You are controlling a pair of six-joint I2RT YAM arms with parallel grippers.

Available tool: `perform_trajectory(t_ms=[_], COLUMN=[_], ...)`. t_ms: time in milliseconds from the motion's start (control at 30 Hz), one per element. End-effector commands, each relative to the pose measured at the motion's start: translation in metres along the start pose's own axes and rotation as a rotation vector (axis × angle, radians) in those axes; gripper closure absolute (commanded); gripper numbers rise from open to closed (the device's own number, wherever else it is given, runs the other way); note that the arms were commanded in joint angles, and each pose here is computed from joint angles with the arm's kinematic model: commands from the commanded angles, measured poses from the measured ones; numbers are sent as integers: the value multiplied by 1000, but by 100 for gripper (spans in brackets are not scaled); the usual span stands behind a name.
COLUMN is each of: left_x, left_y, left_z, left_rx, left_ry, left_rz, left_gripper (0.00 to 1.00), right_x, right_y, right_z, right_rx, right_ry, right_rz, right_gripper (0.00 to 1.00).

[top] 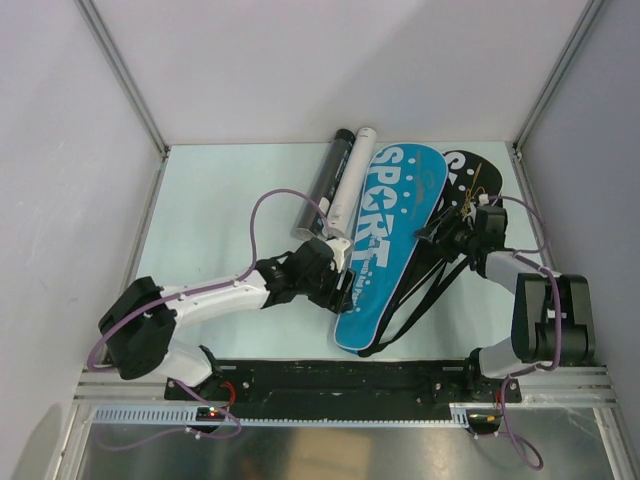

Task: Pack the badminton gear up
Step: Adjust the racket bag at the center of the board.

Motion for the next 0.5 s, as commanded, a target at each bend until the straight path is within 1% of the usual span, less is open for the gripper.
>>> perform_trajectory(t_ms=[0, 67, 167, 267, 367, 467], left_x=[30, 39, 45, 49, 54, 53], left_y=[-9, -13, -18, -18, -20, -23], left_z=[8, 11, 15, 23, 32, 34], left_rx=[9, 13, 26, 73, 87, 87], left_ry=[-112, -134, -163, -209, -245, -248], left_rz=[-95, -98, -108, -149, -170, -186], left_gripper=[28, 29, 29, 29, 30, 30], right_x=[1, -7, -19, -22, -21, -16], right_y=[15, 15, 13, 9, 11, 15], right_z=[-13, -19, -26, -25, -16, -3], right_rx=[32, 15, -1, -32, -62, -90], right_ry=[0, 20, 57, 71, 60, 21], right_rz=[52, 58, 41, 12, 20, 38], right_gripper=[34, 34, 37, 40, 37, 34])
Point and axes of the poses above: each gripper's point midway between its finger pads, its own z axis back along the fingers, its own y axis along the line the jaws close on, x = y × z, the point moved 5 cm from there along z, back along the fingers, and after that the axes turned 3 degrees about z, right-handed, at the moved point
